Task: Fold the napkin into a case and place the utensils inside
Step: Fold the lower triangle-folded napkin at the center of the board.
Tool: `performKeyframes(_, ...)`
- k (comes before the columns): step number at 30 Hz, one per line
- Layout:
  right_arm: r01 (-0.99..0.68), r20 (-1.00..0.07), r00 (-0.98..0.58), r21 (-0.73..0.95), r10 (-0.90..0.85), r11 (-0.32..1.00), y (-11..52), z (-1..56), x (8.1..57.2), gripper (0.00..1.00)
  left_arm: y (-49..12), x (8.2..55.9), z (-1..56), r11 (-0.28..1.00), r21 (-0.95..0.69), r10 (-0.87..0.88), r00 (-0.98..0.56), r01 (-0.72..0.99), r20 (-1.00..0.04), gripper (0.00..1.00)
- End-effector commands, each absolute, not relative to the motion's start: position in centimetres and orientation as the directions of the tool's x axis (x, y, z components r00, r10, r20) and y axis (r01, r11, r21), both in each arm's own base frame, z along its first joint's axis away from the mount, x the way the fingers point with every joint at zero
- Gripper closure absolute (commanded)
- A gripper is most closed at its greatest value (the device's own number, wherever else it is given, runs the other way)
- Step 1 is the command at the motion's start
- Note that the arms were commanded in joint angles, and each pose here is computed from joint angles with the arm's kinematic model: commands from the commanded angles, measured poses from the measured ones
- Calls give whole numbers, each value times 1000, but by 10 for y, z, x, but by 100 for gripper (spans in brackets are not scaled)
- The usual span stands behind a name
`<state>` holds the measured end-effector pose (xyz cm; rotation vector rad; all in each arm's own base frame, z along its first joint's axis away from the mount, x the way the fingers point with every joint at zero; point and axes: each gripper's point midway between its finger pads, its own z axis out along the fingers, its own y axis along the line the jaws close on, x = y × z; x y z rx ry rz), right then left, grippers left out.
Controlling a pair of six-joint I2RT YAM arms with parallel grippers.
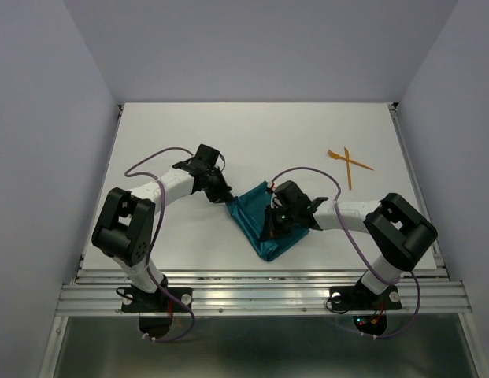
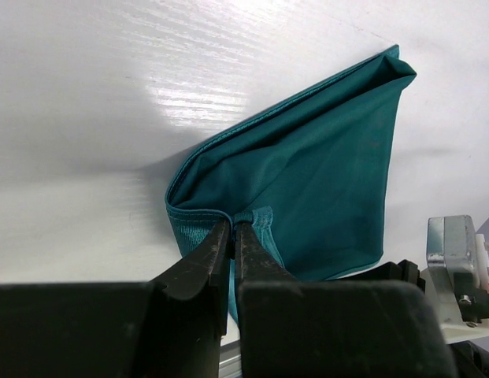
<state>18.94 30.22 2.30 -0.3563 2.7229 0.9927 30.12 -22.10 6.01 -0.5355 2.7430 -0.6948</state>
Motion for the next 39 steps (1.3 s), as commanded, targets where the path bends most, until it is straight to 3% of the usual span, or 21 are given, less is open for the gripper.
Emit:
performKeyframes(1, -329, -334, -931, 589, -148, 738, 300, 26, 194, 99, -226, 313, 74, 821, -501, -417, -886, -272, -202, 100)
performKeyframes(17, -328, -358, -925, 580, -129, 746, 294, 27, 194, 98, -247, 315, 67, 837, -491, -378, -904, -242, -199, 100)
performKeyframes(18, -329, -378, -918, 562, -117, 759, 291, 29, 199, 93, -247, 315, 65, 840, -487, -374, -906, -240, -197, 100)
performKeyframes(21, -337, -431, -897, 524, -98, 782, 285, 43, 208, 64, -248, 314, 61, 844, -480, -367, -910, -239, -192, 100)
performKeyframes(26, -319, -539, -841, 425, -47, 847, 270, 68, 234, 38, -252, 312, 56, 852, -472, -348, -919, -227, -187, 100)
performKeyframes(32, -218, -622, -782, 325, 34, 920, 246, 79, 259, 36, -256, 310, 51, 856, -466, -337, -925, -223, -177, 100)
performKeyframes(39, -128, -642, -766, 222, 46, 966, 215, 76, 287, 36, -257, 309, 52, 858, -466, -332, -926, -217, -180, 100)
